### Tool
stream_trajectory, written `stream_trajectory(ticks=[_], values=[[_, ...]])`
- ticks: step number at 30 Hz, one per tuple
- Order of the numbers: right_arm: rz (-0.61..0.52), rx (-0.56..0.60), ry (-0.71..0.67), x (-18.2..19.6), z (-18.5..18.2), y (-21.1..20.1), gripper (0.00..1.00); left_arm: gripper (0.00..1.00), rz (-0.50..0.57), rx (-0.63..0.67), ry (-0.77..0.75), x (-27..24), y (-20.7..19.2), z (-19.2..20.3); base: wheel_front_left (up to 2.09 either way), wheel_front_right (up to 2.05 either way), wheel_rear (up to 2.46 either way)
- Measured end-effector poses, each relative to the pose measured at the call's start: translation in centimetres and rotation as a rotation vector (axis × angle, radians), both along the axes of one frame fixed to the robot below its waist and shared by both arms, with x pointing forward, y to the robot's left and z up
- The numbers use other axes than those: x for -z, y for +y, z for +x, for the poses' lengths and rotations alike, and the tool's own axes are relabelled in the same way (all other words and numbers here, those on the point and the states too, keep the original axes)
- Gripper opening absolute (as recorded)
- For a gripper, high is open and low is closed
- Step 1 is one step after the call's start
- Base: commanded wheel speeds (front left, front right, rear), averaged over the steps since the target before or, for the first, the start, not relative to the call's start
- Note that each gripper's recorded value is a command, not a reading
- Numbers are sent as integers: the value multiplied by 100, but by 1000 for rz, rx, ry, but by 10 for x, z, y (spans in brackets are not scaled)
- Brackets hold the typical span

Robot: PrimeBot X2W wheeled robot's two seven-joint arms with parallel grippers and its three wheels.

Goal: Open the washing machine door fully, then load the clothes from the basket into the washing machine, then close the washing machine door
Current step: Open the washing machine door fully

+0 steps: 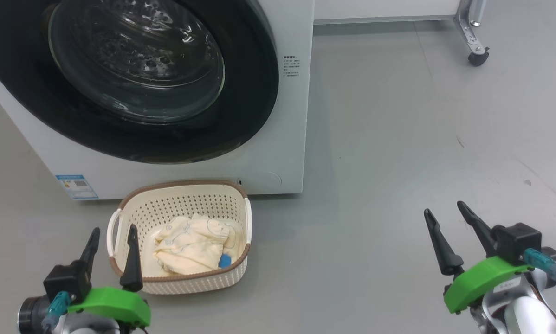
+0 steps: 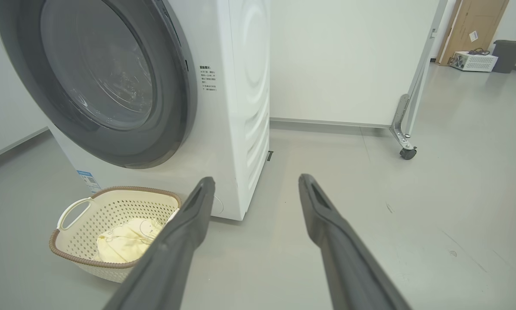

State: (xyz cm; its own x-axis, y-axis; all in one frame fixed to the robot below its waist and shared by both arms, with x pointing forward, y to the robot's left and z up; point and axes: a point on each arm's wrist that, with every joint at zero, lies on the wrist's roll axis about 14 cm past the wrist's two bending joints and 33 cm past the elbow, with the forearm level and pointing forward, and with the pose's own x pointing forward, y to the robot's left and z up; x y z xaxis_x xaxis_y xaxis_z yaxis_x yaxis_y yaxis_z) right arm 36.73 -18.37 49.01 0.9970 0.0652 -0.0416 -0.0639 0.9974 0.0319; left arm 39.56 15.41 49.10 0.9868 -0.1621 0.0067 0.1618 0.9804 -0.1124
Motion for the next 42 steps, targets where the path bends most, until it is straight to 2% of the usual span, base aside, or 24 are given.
stream_trajectory(ticks=[24, 25, 26, 27, 28, 29, 30, 35, 39, 42], values=[[6, 10, 26, 10, 6, -3, 100, 100, 0, -12, 24, 9, 2, 6, 0, 0, 0], [6, 10, 28, 11, 7, -3, 95, 100, -1, -12, 21, 8, 2, 7, 0, 0, 0], [7, 11, 31, 12, 8, -3, 73, 100, -2, -12, 19, 8, 2, 9, 0, 0, 0], [9, 11, 32, 13, 10, -3, 62, 100, -2, -12, 19, 8, 2, 10, 0, 0, 0], [9, 11, 32, 12, 13, -3, 45, 100, -3, -12, 20, 8, 2, 11, 0, 0, 0], [12, 12, 28, 11, 16, -3, 17, 100, -3, -12, 21, 9, 2, 12, 0, 0, 0], [17, 11, 24, 10, 20, -3, 0, 100, -4, -12, 21, 9, 2, 14, 0, 0, 0], [65, 18, 16, 9, 38, -2, 0, 100, -11, -16, 19, 10, 2, 23, 0, 0, 0], [148, 40, 15, 10, 50, -5, 0, 100, -14, -19, 25, 13, 2, 28, 0, 0, 0], [259, 60, 7, 9, 66, -6, 0, 100, -16, -22, 35, 17, 2, 32, 0, 0, 0]])
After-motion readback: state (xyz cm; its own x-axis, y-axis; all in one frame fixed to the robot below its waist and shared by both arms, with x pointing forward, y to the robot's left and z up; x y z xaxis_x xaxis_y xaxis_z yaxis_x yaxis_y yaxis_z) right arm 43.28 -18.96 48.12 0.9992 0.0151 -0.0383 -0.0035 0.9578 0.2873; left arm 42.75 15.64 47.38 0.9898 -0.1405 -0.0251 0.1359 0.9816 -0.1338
